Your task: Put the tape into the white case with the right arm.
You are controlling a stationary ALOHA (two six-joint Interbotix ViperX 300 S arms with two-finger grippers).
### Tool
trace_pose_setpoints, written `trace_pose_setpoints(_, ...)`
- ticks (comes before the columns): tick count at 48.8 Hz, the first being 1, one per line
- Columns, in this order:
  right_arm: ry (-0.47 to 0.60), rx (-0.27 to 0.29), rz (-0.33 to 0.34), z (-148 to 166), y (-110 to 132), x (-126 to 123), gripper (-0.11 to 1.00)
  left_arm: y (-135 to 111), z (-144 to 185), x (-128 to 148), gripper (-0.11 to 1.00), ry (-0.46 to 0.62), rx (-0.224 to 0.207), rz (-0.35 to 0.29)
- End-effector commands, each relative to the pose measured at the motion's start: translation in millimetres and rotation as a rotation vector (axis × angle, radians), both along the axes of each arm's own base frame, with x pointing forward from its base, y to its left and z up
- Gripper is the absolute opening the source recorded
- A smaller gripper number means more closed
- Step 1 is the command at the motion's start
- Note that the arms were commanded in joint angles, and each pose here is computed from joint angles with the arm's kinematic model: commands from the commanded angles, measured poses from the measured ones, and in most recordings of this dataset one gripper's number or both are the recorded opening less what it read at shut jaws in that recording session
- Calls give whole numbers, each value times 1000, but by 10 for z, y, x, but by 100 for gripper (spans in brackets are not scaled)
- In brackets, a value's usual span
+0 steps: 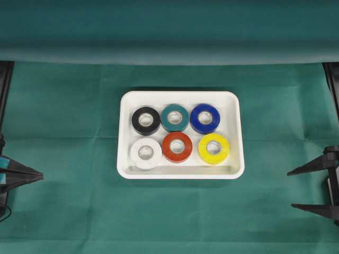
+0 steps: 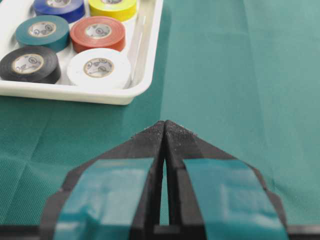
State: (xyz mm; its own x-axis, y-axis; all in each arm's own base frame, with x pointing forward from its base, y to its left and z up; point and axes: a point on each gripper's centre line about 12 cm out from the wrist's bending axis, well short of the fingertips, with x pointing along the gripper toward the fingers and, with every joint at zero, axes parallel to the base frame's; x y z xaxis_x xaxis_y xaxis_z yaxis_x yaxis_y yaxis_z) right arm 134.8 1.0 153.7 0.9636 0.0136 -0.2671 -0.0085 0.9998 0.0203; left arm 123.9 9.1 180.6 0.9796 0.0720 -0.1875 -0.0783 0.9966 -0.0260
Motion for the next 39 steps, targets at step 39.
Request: trace_pose_setpoints(39,3,-5,11,-39,11,-10,57,5,57,12,0,-14,1,3)
